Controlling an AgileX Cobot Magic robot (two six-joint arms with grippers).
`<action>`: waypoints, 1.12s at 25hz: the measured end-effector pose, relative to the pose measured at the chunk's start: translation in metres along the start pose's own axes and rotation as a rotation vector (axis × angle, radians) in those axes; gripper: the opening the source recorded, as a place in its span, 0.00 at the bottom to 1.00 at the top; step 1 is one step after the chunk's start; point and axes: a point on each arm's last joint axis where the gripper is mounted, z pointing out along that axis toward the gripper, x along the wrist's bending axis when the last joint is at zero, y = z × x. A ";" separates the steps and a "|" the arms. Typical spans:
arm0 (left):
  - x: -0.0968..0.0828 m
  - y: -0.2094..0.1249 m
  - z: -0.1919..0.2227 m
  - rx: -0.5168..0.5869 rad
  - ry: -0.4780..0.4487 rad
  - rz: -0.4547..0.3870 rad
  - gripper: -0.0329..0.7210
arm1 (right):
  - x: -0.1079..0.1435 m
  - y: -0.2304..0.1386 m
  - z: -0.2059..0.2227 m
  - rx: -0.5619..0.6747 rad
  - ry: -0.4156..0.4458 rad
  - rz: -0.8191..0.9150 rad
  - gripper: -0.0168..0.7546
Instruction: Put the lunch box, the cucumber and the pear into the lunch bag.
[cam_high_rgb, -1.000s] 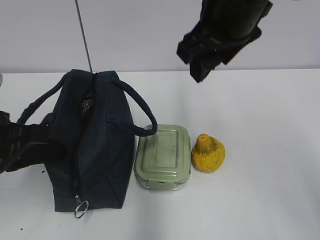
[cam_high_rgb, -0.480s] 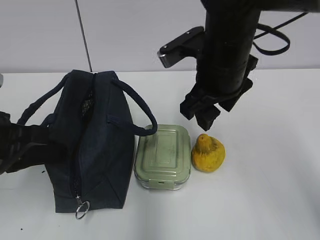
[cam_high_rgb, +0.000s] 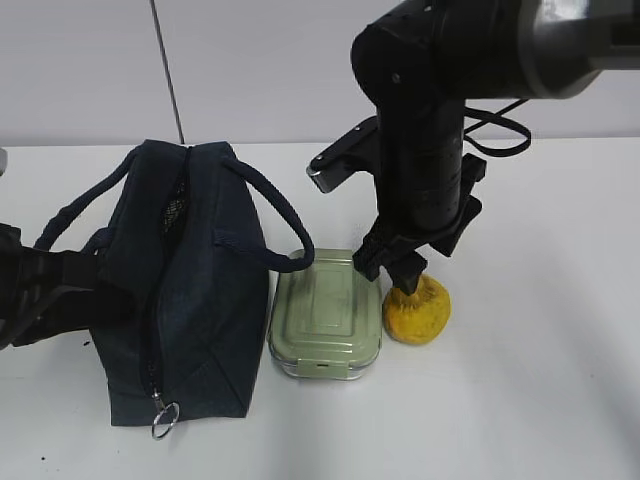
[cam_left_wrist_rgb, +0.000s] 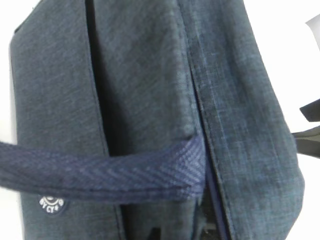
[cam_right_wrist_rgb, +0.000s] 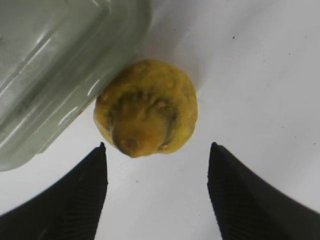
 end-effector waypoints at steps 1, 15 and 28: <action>0.000 0.000 0.000 0.000 0.000 0.000 0.02 | 0.001 0.001 0.003 0.001 0.001 -0.002 0.66; 0.000 0.000 0.000 0.001 -0.001 0.000 0.02 | 0.000 0.008 0.034 0.051 -0.002 -0.020 0.43; 0.000 0.000 0.000 0.004 0.000 0.004 0.02 | -0.016 0.031 -0.004 -0.060 -0.028 0.020 0.34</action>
